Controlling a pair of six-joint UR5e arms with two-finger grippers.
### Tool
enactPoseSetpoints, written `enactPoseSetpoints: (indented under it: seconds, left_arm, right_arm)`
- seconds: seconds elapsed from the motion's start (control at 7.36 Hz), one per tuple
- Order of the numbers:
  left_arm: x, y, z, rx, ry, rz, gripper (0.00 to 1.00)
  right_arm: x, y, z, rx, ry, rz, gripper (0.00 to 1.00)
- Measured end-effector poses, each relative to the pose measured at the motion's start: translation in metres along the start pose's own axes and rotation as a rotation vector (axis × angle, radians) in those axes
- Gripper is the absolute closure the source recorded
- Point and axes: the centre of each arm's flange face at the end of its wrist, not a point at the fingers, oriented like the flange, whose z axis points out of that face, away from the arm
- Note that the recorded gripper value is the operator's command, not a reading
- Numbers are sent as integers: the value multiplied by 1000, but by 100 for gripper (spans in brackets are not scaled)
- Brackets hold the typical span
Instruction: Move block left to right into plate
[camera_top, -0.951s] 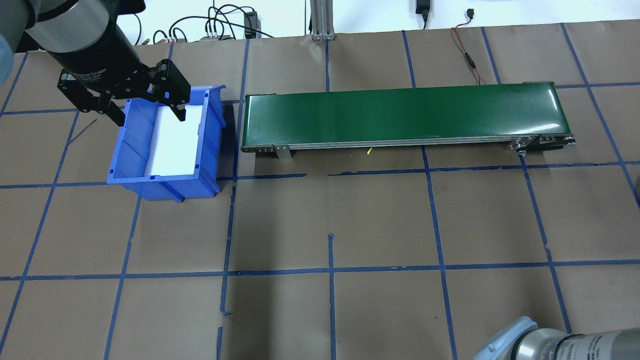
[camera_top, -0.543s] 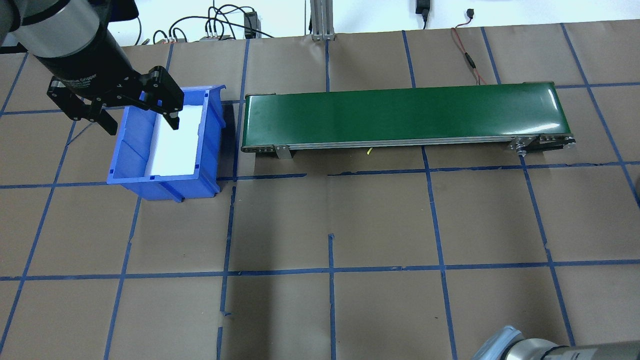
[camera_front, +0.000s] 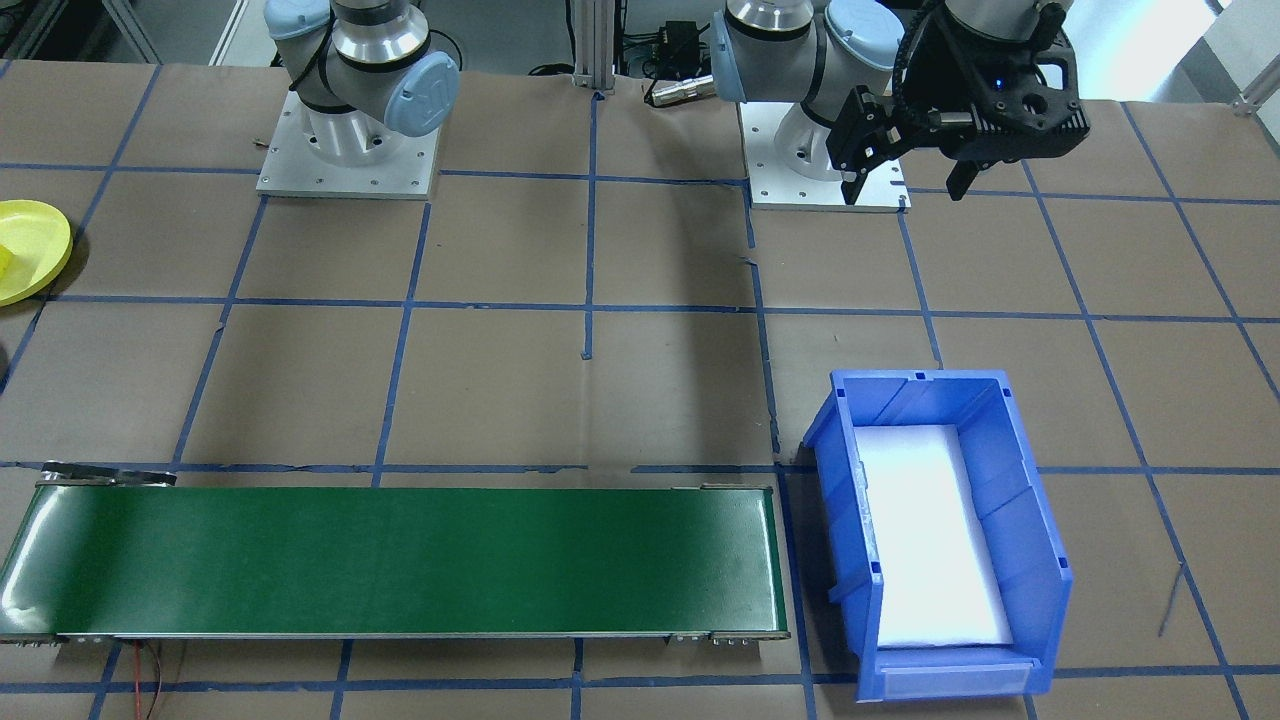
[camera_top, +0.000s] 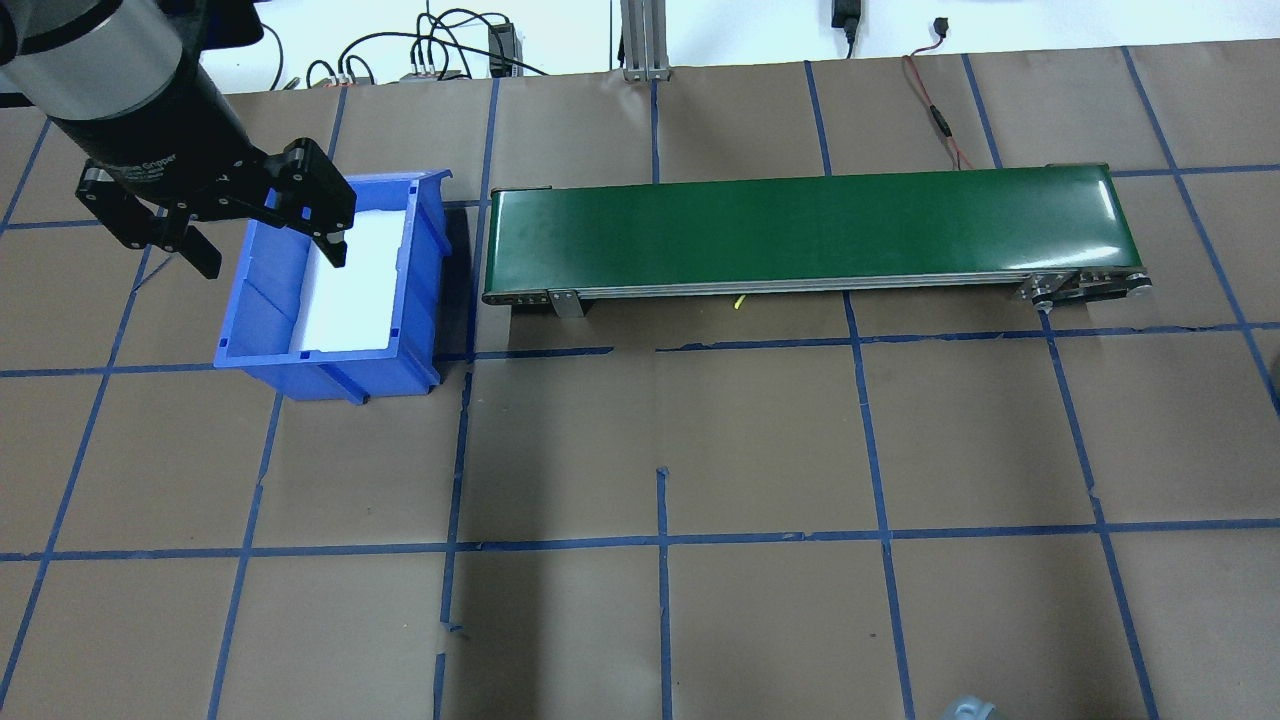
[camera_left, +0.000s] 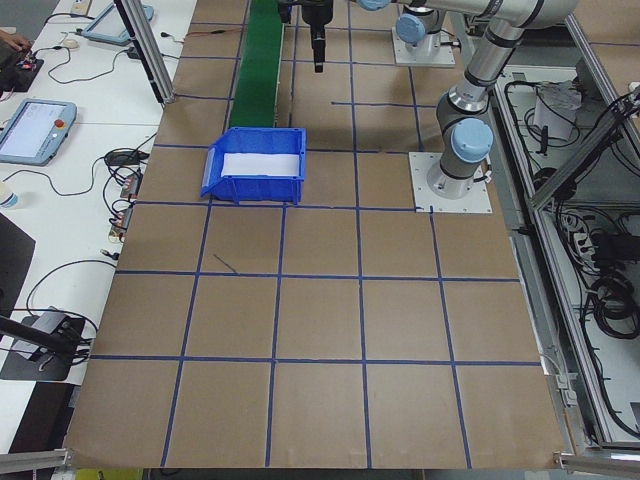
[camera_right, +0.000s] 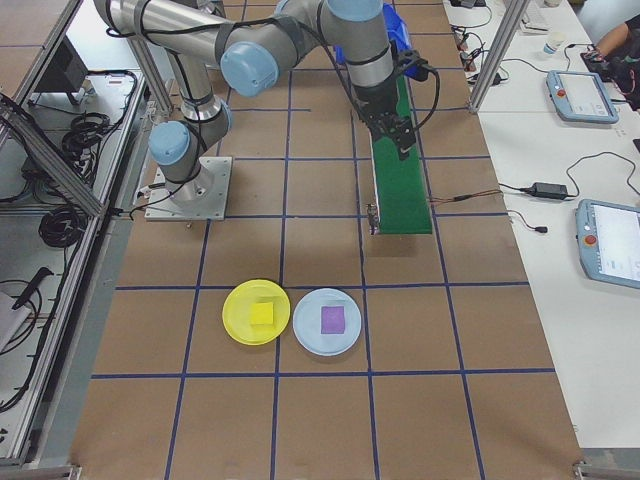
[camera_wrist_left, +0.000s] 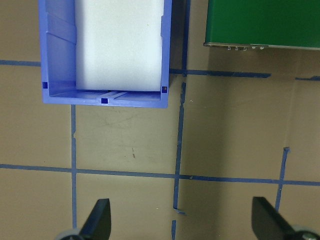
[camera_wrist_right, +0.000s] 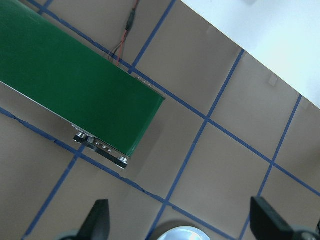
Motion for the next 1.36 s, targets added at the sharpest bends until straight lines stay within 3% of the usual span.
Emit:
enactPoseSetpoints:
  seconds: [0.27,0.68,0.95,1.22,1.36]
  left_arm:
    - [0,0,3,-1,-4,1,0]
    - [0,-3,4,12,-3,2,0]
    - [-1,-4,5,16,-2,-2,0]
    - [-2,-5,5,18,-2,-2,0]
    - [-2,-5,5,20,-2,-1,0]
  right_arm:
    - [-68,-64,-10,23,-17,66,0]
    - [-165,-128,-16,26,-100,438,0]
    - [-221,-146,-18,-56,-162,718,0]
    - [-248,-143,-17,-161,-190,836,0]
    - [-256,-139,-13,-197,-201,852,0]
